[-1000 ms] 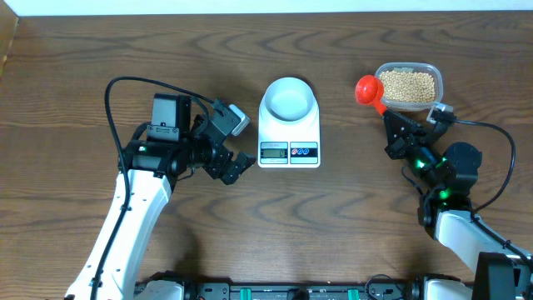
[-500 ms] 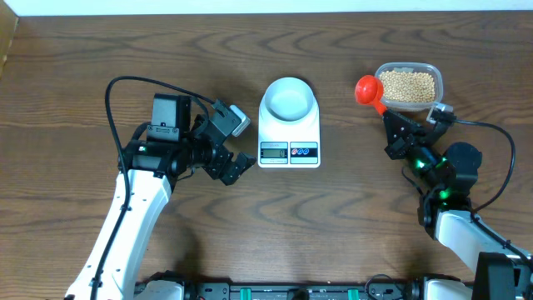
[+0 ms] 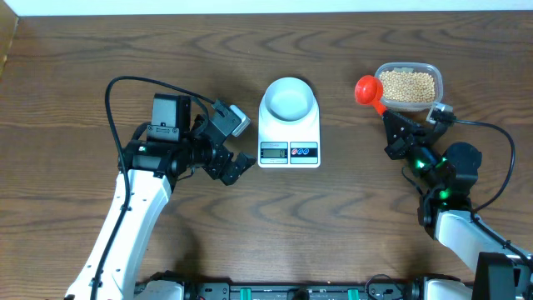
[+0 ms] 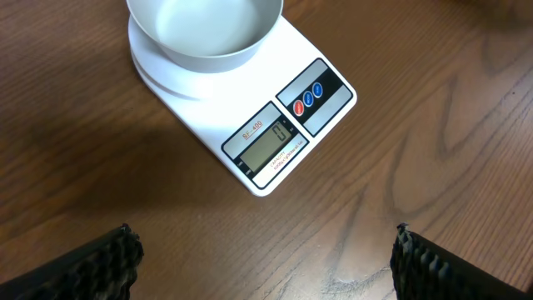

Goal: Scoop item into bowl and weigh 50g on scale

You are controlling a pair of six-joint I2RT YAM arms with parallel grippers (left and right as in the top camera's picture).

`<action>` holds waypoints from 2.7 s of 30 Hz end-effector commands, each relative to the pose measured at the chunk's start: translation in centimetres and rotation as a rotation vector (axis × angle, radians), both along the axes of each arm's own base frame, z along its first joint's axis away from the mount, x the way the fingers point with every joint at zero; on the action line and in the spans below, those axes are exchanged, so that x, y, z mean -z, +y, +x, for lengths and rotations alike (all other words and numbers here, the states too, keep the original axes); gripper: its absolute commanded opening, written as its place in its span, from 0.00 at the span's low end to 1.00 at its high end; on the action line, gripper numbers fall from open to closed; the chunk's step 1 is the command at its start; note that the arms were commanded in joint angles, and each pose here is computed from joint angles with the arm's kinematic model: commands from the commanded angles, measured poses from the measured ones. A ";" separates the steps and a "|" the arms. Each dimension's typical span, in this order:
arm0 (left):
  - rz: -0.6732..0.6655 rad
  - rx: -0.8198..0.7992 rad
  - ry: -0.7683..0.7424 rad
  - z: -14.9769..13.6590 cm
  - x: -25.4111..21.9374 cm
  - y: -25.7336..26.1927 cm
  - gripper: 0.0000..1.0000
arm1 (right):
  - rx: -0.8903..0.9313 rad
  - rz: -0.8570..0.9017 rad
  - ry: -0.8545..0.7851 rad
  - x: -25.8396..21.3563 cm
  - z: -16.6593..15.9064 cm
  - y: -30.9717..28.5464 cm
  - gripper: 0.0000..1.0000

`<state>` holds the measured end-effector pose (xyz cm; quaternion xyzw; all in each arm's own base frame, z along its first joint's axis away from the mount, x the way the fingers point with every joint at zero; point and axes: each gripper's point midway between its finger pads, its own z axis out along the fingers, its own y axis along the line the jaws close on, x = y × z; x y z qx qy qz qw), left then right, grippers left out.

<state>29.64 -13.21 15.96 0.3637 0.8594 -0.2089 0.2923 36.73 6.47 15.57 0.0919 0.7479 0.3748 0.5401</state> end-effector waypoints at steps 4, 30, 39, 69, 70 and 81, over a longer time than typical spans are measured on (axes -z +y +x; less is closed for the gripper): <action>-0.013 0.014 -0.027 0.2 -1.1 -0.2 0.98 | -0.005 -0.013 -0.018 -0.5 0.3 -0.1 0.01; 0.022 -0.007 -0.031 0.5 -0.7 0.3 0.98 | -0.004 -0.013 -0.019 -0.5 0.3 -0.1 0.01; 0.022 -0.007 -0.031 0.5 -0.7 0.3 0.98 | -0.005 -0.017 -0.020 -0.5 0.3 -0.1 0.01; 0.069 -0.042 -0.089 0.0 -2.2 1.4 0.98 | -0.008 -0.036 -0.031 -0.5 0.3 -0.1 0.01; 0.070 -0.042 -0.089 0.0 -2.2 1.4 0.98 | -0.008 -0.036 -0.030 -0.5 0.3 -0.1 0.01; 0.096 -0.055 -0.094 0.1 -2.1 1.9 0.98 | -0.008 -0.036 -0.031 -0.5 0.3 -0.1 0.01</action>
